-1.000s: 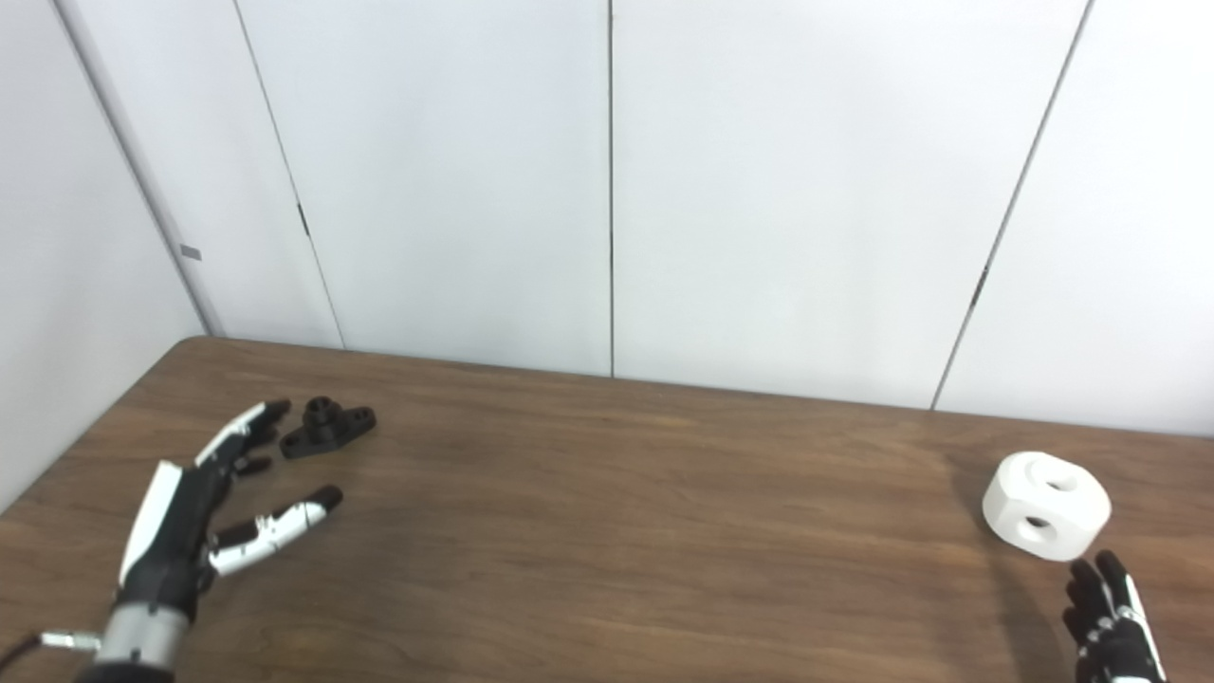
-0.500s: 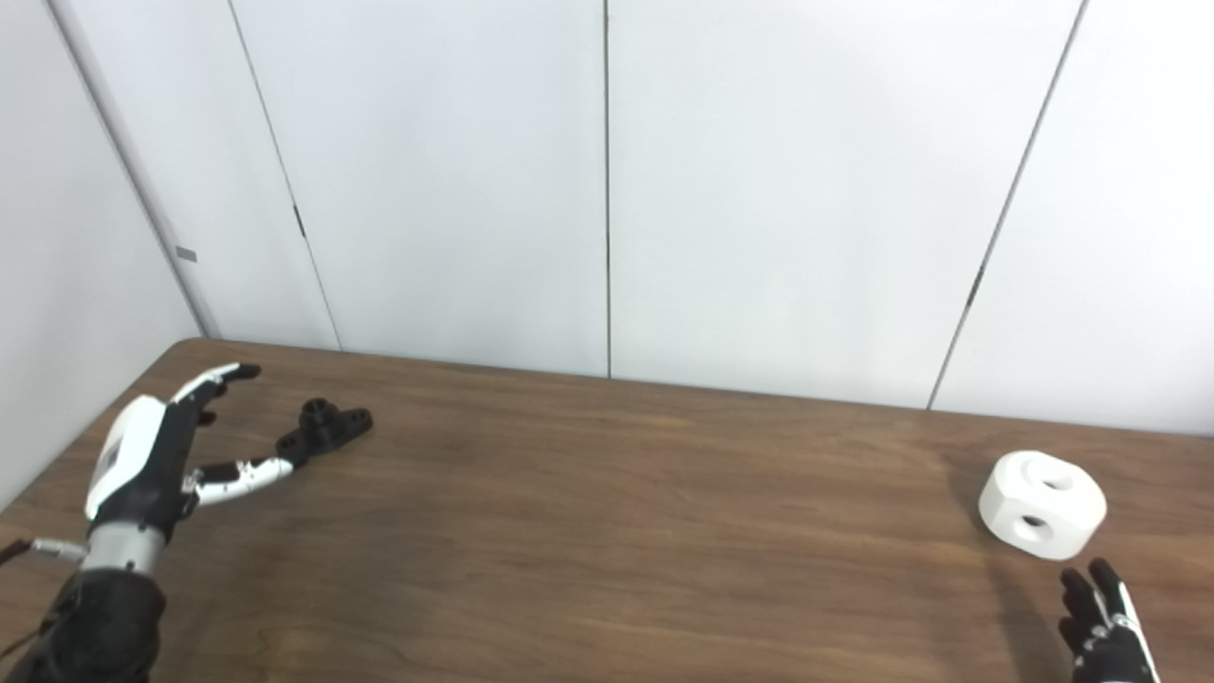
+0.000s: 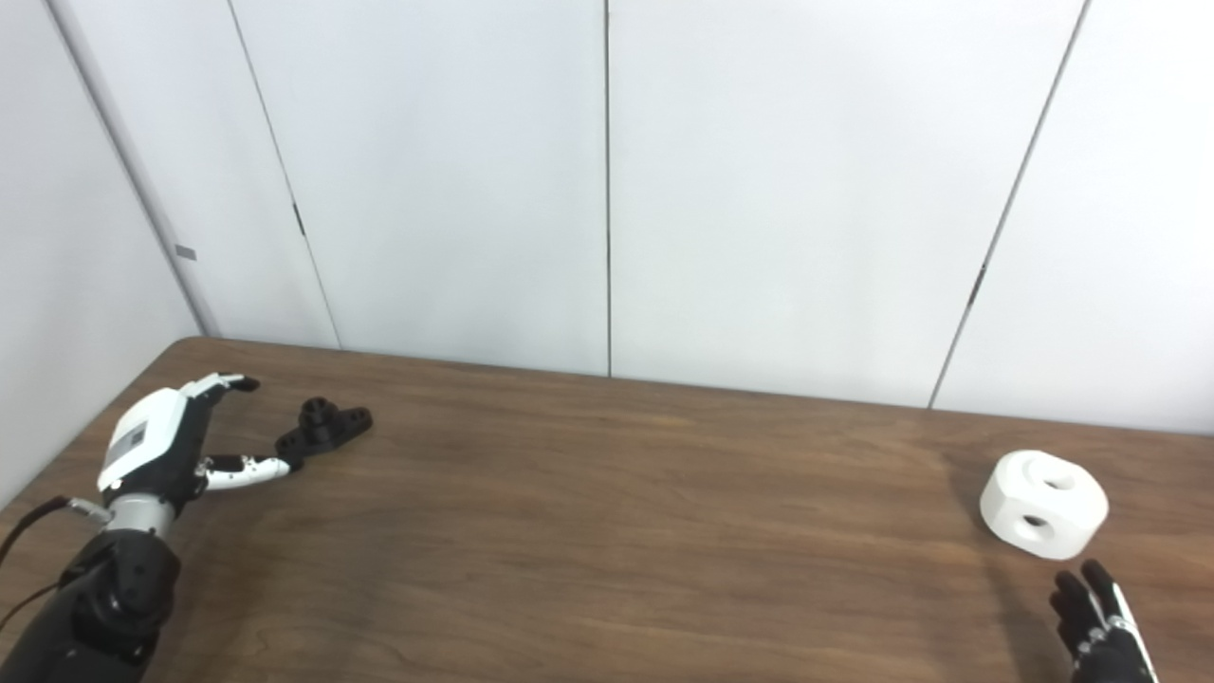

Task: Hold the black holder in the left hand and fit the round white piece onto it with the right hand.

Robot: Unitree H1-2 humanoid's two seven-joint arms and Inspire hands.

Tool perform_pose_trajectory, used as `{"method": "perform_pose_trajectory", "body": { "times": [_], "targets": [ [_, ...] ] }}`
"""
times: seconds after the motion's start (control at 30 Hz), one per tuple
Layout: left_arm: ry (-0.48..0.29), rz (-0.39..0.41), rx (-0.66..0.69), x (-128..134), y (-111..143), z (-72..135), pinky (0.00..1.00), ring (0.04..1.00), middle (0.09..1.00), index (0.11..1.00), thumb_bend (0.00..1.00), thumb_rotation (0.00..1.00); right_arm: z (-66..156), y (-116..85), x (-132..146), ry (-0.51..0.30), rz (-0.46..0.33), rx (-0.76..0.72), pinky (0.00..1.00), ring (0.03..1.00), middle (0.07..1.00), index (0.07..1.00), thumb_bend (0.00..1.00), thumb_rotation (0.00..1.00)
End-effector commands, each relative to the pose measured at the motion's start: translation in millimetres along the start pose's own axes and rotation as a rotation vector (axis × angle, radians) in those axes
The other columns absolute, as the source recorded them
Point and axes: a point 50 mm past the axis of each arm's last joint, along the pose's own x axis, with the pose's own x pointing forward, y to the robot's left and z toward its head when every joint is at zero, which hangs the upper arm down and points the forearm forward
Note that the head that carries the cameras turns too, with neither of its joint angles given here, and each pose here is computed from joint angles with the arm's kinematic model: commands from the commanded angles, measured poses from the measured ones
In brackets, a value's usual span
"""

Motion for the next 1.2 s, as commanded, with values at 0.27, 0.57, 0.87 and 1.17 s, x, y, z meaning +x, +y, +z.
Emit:
{"method": "perform_pose_trajectory", "body": {
  "times": [0.27,0.57,0.87,1.17],
  "targets": [
    [-0.031,0.032,0.043,36,15,18,1.00,0.980,0.925,0.765,0.99,0.38,-15,5,-19,0.069,-0.017,0.047,1.00,0.959,0.948,0.970,0.65,0.84],
    [-0.005,0.013,0.036,49,8,30,1.00,0.971,0.920,0.760,0.96,0.36,-14,5,-21,0.066,-0.020,0.038,1.00,0.953,0.940,0.977,0.64,0.84],
    [0.019,-0.010,0.027,53,5,30,1.00,0.969,0.918,0.748,0.94,0.35,-14,6,-22,0.062,-0.025,0.046,1.00,0.945,0.931,0.963,0.64,0.81],
    [0.026,-0.004,0.071,49,6,31,1.00,0.952,0.885,0.698,0.91,0.32,-12,5,-22,0.061,-0.024,0.038,1.00,0.939,0.926,0.961,0.64,0.80]
  ]
}}
